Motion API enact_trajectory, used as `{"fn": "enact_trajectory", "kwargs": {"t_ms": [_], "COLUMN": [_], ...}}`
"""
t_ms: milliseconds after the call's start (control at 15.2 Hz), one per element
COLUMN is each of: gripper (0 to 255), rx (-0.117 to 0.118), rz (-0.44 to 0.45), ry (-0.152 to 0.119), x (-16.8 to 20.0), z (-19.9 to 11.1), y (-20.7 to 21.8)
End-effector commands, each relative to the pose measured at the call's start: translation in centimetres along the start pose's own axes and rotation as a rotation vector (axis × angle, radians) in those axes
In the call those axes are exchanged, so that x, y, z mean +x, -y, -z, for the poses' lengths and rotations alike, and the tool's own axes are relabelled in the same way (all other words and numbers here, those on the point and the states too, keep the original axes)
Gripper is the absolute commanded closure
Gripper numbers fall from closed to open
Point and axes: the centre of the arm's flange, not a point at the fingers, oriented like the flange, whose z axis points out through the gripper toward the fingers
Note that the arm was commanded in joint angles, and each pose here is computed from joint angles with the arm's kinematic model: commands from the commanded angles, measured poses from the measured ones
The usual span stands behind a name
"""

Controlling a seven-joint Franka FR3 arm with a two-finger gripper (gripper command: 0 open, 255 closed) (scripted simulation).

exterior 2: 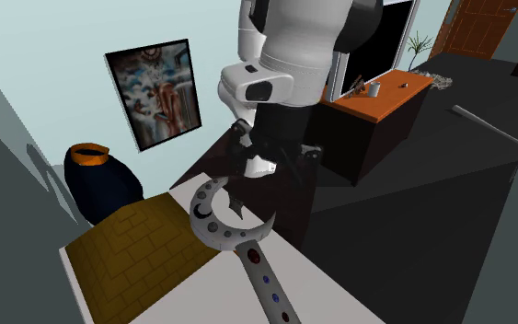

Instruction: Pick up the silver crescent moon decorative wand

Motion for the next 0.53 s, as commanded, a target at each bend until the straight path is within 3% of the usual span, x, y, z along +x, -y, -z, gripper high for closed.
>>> {"fn": "enact_trajectory", "kwargs": {"t_ms": [0,462], "gripper": [0,0], "rx": [-0.001,-0.001], "rz": [0.003,0.004], "ry": [-0.015,-0.017], "x": [1.4,1.2], "z": [-0.4,-3.6], "y": [2.0,2.8]}}
